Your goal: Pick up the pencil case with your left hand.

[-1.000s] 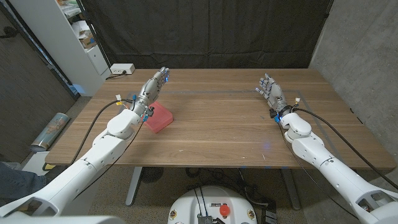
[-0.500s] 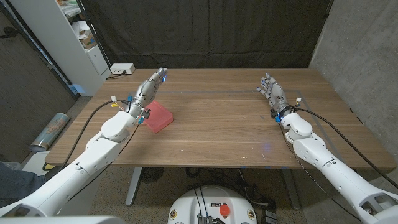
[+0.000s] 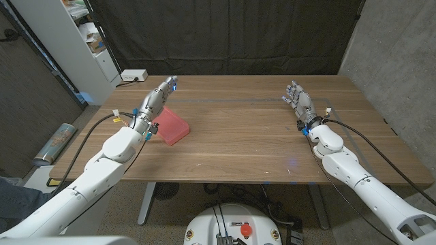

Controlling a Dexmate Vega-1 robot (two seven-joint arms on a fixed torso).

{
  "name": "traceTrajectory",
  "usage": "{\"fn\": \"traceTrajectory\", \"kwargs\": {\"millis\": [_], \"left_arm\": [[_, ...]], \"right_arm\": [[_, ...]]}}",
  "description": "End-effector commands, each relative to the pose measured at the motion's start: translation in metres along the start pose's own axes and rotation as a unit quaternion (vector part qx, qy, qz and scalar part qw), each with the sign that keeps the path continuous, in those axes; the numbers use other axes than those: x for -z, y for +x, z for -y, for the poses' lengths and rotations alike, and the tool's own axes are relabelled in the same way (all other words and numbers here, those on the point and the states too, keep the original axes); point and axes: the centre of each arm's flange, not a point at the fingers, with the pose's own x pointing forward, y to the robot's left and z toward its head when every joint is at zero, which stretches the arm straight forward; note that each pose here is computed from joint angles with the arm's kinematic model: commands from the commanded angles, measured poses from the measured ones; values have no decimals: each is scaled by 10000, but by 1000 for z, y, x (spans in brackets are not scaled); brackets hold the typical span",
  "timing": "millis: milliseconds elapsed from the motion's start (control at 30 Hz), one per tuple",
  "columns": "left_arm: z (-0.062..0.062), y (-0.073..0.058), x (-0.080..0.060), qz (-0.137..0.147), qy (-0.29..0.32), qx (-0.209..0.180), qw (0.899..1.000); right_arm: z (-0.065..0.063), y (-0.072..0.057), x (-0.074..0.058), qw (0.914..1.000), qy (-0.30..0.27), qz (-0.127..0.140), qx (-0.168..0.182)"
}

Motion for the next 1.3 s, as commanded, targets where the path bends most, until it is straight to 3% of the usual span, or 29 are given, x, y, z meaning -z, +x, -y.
{"fn": "traceTrajectory", "kwargs": {"millis": [33, 600, 800, 1300], "left_arm": [[-6, -20, -4, 101, 69, -126, 9998], [-13, -34, -7, 129, 180, -256, 9994], [-12, -39, -6, 291, 224, -412, 9985], [-16, -53, -4, 242, 287, -506, 9980]], "right_arm": [[-1, -2, 0, 10000, -10, 16, -16], [-1, -2, -2, 10000, 11, 79, 24], [-1, -1, -2, 10000, -19, 96, 21], [0, 3, -3, 9999, -29, 93, 40]]}}
